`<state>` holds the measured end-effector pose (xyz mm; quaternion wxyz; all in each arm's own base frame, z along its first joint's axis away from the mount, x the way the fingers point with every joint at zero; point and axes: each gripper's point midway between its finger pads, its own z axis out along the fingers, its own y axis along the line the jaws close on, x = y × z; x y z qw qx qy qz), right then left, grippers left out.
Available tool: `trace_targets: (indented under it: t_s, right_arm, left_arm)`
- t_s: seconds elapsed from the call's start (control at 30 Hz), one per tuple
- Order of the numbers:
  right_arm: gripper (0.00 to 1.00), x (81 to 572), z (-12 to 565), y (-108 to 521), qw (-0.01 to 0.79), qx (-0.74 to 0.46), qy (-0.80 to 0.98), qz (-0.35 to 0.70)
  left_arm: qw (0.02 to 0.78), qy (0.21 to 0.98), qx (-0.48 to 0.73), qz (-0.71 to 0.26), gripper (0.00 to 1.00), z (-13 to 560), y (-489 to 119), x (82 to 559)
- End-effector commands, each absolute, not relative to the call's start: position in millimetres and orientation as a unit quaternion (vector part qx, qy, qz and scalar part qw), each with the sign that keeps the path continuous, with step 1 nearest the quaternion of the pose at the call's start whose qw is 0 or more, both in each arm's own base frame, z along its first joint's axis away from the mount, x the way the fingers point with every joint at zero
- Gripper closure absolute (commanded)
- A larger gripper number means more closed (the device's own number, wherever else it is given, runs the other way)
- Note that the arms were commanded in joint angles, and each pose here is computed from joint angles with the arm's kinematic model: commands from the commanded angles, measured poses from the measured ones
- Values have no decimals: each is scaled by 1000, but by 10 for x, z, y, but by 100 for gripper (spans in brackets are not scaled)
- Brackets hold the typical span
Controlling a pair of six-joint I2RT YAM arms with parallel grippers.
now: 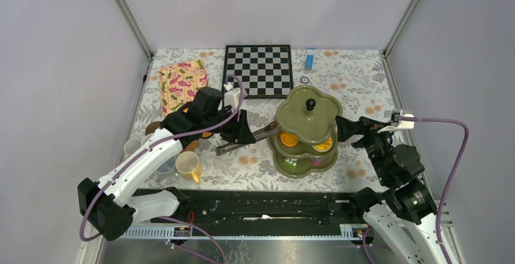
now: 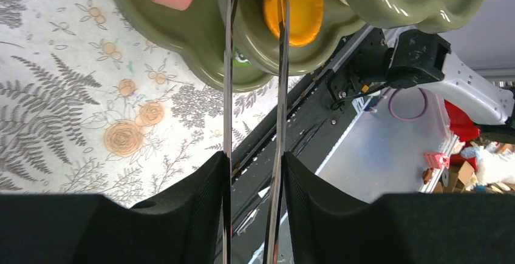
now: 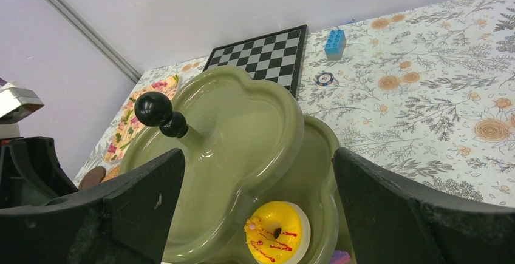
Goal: Serve the afternoon tea
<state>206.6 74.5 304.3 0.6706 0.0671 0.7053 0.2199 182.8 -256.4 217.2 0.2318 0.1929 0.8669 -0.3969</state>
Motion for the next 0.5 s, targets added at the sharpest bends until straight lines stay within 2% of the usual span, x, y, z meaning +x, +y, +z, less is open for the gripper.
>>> trace_targets:
  t_s: [0.0,0.23,0.47]
  right_arm:
    - [2,2065,3158,760,682,70,690,232]
    - [2,2086,3133,767,679,70,694,229]
    - [2,2108,3119,779,678,68,696,228]
  left_arm:
    - [296,853,200,-381,59,2472,-2399,1976]
    - [328,851,196,-361,61,2603,-2180,2070]
    - [364,889,115,-252,62,2578,-1627,2478]
